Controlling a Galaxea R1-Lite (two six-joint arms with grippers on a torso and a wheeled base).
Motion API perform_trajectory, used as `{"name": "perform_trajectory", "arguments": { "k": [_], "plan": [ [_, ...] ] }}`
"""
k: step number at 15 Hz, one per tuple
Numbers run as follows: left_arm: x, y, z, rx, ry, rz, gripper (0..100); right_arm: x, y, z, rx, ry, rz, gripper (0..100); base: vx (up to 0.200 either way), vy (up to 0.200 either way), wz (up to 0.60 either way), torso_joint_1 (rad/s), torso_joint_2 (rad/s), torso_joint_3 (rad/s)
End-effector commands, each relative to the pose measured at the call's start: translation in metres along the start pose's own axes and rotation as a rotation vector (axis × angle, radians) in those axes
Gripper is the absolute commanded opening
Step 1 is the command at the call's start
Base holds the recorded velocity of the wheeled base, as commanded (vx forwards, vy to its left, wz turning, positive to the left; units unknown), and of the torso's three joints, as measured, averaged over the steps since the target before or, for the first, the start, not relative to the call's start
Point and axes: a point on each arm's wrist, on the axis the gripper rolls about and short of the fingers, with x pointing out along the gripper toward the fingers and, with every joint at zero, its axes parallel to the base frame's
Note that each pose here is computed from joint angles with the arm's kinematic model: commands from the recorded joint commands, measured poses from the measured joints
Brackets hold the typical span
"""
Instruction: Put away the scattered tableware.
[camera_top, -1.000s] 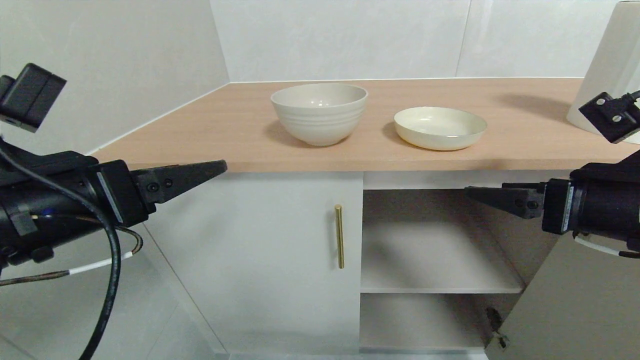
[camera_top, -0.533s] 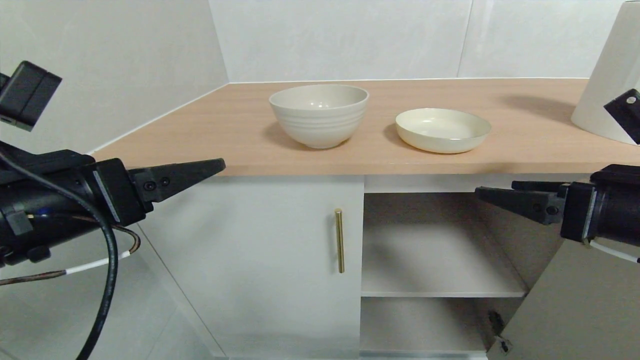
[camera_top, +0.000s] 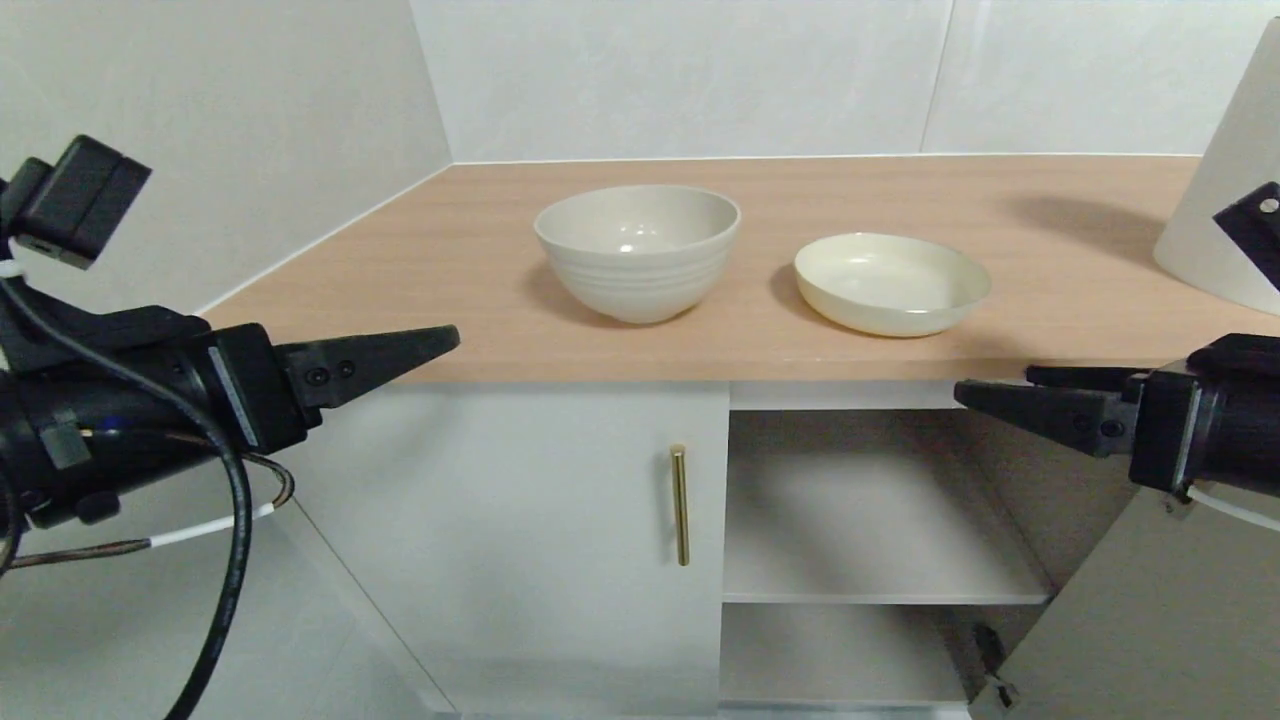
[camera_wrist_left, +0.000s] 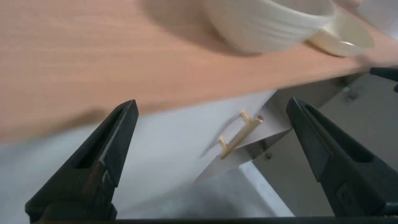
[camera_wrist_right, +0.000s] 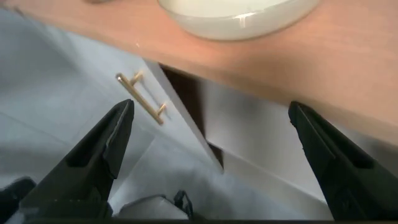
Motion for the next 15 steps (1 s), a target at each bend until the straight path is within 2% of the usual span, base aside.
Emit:
{"name": "perform_trajectory", "arguments": {
  "k": [1, 10, 12, 13, 15],
  "plan": [
    [0.002, 0.0, 0.0, -0.001, 0.002, 0.0, 100, 0.001, 0.0, -0.001, -0.006, 0.002, 0.0, 100, 0.0, 0.0, 0.0, 0.139, -0.61, -0.315],
    [0.01, 0.003, -0.004, -0.008, 0.027, 0.005, 100, 0.007, -0.002, -0.004, -0.002, 0.021, -0.005, 100, 0.0, 0.0, 0.0, 0.164, -0.48, -0.297],
    [0.02, 0.003, 0.004, -0.007, 0.019, 0.005, 100, 0.017, -0.004, -0.004, -0.002, 0.021, -0.005, 100, 0.0, 0.0, 0.0, 0.181, -0.42, -0.256],
    [0.027, 0.004, 0.007, -0.016, 0.022, 0.004, 100, 0.025, -0.005, -0.005, -0.007, 0.004, -0.004, 100, 0.0, 0.0, 0.0, 0.09, -0.2, -0.11],
    [0.042, 0.003, 0.014, -0.069, 0.044, 0.002, 100, 0.046, -0.01, -0.005, -0.006, -0.009, -0.02, 100, 0.0, 0.0, 0.0, 0.049, -0.09, -0.058]
  ]
}}
